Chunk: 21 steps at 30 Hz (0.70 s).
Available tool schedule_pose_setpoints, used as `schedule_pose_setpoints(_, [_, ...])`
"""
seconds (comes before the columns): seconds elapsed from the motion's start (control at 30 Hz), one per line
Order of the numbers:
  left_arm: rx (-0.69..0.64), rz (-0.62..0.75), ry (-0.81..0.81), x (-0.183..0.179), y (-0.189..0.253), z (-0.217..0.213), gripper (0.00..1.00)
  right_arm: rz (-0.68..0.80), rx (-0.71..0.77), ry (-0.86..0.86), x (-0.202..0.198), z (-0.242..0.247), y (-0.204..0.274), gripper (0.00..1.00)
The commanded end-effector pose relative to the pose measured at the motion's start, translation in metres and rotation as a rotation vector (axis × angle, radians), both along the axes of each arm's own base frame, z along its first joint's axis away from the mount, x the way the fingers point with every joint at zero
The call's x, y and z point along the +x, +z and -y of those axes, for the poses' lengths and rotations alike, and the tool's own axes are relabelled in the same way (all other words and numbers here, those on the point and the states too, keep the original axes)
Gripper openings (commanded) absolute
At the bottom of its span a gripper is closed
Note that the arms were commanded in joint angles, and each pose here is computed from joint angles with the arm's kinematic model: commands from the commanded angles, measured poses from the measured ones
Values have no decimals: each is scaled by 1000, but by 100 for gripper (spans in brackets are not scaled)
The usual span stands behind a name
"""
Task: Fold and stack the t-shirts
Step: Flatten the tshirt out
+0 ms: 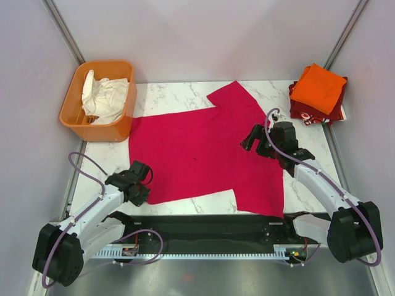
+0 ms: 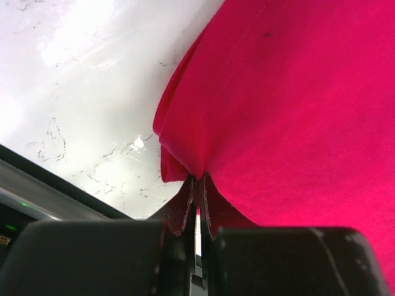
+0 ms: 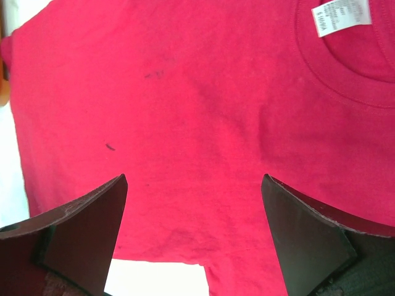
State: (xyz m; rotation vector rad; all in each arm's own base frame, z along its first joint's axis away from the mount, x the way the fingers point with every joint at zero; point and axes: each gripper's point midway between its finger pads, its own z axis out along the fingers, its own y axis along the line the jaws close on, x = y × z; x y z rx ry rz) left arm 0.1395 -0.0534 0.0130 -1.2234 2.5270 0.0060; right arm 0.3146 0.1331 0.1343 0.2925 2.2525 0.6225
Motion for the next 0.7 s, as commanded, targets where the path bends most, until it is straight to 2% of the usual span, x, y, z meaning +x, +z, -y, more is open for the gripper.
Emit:
schedule_pose_setpoints(0.0, [8, 52, -33, 13, 5, 1, 2, 56, -37, -32, 10, 8, 19, 98])
schedule_pose_setpoints(0.07, [10, 72, -66, 18, 12, 2, 2, 33, -89, -80, 6, 21, 17, 98])
schedule_pose_setpoints(0.13, [17, 90, -109, 24, 20, 4, 2, 6, -227, -279, 4, 69, 11, 98])
schedule_pose_setpoints(0.17, [18, 95, -127, 26, 23, 5, 2, -26, -270, -360, -11, 90, 6, 98])
schedule_pose_setpoints(0.23, [16, 106, -168, 30, 29, 8, 2, -47, -282, -537, -26, 134, 1, 98])
schedule_pose_setpoints(0.3, [11, 123, -183, 34, 34, 10, 2, -84, -257, -593, -41, 149, -5, 98])
schedule_pose_setpoints(0.43, [-19, 194, -219, 44, 44, 17, 2, -304, -196, -612, -74, 147, -42, 98])
schedule_pose_setpoints(0.53, [-89, 246, -259, 49, 47, 29, 2, -487, -4, -513, -110, 104, -78, 98])
schedule_pose_setpoints(0.63, [-126, 268, -293, 56, 48, 37, 2, -597, 113, -504, -142, 81, -95, 98])
schedule_pose_setpoints(0.67, [-138, 268, -300, 56, 47, 39, 2, -586, 123, -507, -152, 81, -95, 98])
